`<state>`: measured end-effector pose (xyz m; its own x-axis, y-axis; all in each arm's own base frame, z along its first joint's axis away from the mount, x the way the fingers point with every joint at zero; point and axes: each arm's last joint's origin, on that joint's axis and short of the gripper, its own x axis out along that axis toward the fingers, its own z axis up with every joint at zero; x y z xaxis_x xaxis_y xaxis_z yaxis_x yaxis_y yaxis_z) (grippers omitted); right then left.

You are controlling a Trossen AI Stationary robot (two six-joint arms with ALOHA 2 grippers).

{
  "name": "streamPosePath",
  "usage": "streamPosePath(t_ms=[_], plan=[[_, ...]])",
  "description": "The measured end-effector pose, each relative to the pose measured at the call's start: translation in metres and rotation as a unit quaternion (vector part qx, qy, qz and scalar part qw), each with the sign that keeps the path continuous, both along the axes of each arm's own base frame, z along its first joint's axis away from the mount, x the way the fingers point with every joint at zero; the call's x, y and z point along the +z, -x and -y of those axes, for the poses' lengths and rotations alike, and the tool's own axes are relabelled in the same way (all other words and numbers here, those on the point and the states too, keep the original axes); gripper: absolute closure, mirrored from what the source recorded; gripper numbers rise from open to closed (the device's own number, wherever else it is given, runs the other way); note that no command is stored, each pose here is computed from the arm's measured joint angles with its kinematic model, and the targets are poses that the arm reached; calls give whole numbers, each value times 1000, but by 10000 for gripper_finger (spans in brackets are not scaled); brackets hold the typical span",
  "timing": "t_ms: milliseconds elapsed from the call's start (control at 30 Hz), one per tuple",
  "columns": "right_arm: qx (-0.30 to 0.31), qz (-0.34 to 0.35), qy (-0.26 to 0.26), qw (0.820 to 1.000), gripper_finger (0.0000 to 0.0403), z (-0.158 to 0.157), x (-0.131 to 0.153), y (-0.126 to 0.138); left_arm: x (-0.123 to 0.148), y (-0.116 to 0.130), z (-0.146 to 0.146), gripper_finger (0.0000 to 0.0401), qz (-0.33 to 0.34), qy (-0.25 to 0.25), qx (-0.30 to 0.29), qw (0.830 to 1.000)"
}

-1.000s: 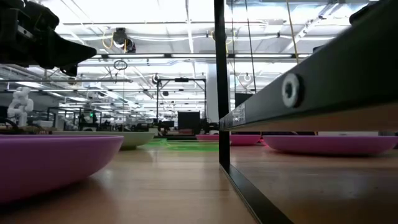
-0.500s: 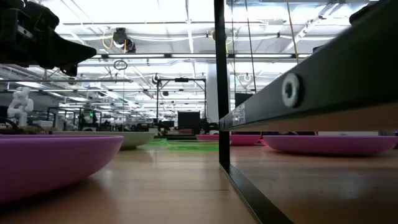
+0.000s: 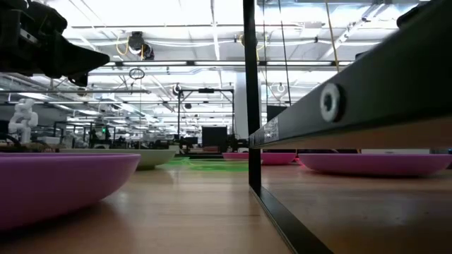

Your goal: Place and stack plates onto a shelf

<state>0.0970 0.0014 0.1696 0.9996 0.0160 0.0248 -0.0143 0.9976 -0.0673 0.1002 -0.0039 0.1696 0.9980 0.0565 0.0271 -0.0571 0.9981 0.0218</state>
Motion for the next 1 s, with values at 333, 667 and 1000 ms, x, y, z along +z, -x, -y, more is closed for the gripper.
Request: streamPosePath(t_ms=[333,667,1000], plan=[[0,0,0,1000,403,0,0,0,0,0,0,384,0,0,0,1000],[0,0,0,1000,403,0,0,0,0,0,0,384,0,0,0,1000],[0,0,0,1000,403,0,0,0,0,0,0,384,0,0,0,1000]])
